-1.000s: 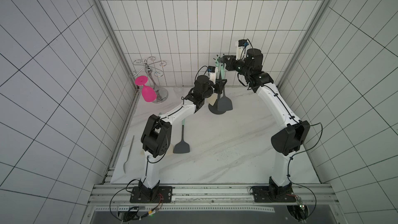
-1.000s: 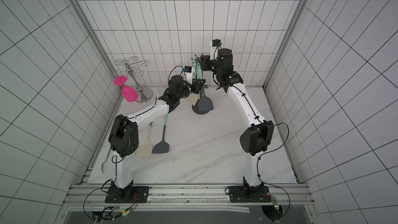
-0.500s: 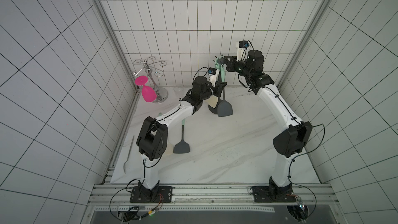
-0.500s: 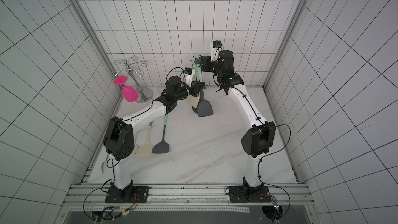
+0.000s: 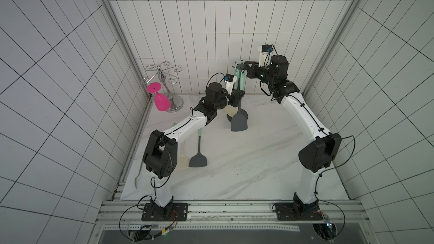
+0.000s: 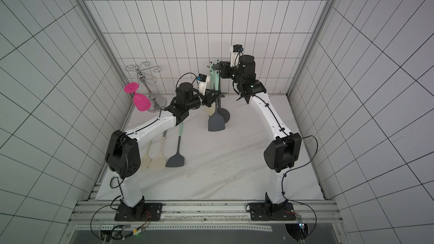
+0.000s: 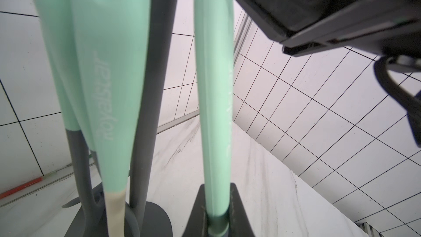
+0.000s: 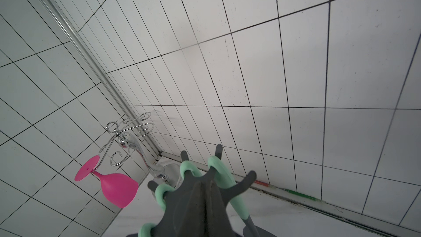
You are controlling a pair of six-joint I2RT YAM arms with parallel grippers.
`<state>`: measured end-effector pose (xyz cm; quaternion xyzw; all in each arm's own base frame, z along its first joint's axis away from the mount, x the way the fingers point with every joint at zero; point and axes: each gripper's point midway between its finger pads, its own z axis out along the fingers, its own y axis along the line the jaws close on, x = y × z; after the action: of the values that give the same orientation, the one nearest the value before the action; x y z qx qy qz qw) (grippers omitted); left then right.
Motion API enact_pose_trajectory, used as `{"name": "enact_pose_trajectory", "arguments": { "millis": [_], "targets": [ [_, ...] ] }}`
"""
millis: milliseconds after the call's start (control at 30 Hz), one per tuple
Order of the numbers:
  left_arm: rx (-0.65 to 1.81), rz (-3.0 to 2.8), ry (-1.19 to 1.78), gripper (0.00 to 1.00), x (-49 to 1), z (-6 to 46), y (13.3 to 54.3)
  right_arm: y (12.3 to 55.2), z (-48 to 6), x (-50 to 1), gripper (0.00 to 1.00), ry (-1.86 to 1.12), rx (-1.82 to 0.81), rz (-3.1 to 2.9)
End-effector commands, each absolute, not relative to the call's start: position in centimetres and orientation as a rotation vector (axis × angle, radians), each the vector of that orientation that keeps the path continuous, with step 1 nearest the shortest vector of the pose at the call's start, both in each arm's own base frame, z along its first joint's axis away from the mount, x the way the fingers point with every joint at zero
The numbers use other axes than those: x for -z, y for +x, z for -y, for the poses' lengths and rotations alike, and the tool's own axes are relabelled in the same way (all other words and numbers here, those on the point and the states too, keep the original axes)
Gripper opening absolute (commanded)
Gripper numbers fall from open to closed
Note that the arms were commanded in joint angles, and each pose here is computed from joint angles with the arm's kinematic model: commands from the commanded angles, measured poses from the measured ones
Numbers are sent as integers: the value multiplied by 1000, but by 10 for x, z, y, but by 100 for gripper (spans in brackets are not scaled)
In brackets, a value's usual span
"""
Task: Take the spatula off the kitchen utensil rack
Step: Take off the spatula from the rack.
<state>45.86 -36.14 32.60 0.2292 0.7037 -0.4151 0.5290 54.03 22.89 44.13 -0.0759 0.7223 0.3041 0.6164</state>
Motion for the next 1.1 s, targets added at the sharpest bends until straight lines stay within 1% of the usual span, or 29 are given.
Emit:
{"name": "enact_pose_trajectory", "arguments": {
  "millis": [0,367,567,633,1067],
  "targets": [
    [994,-1482,557,0,-393,342,447,548,-218,-409,5,-122,-671,-1784],
    [1077,-1399,611,0,-414,331,426,550,-224,-403,5,-107,-706,-1804],
    [1139,-1416,647,0,-401,331,429,549,-226,-403,5,-110,-715,-1808],
    [1163,-1402,657,0,-405,329,423,550,-227,-404,5,-111,-716,-1806],
    [1119,-1293,741,0,-427,312,385,551,-225,-395,4,-112,-671,-1838]
  ]
}}
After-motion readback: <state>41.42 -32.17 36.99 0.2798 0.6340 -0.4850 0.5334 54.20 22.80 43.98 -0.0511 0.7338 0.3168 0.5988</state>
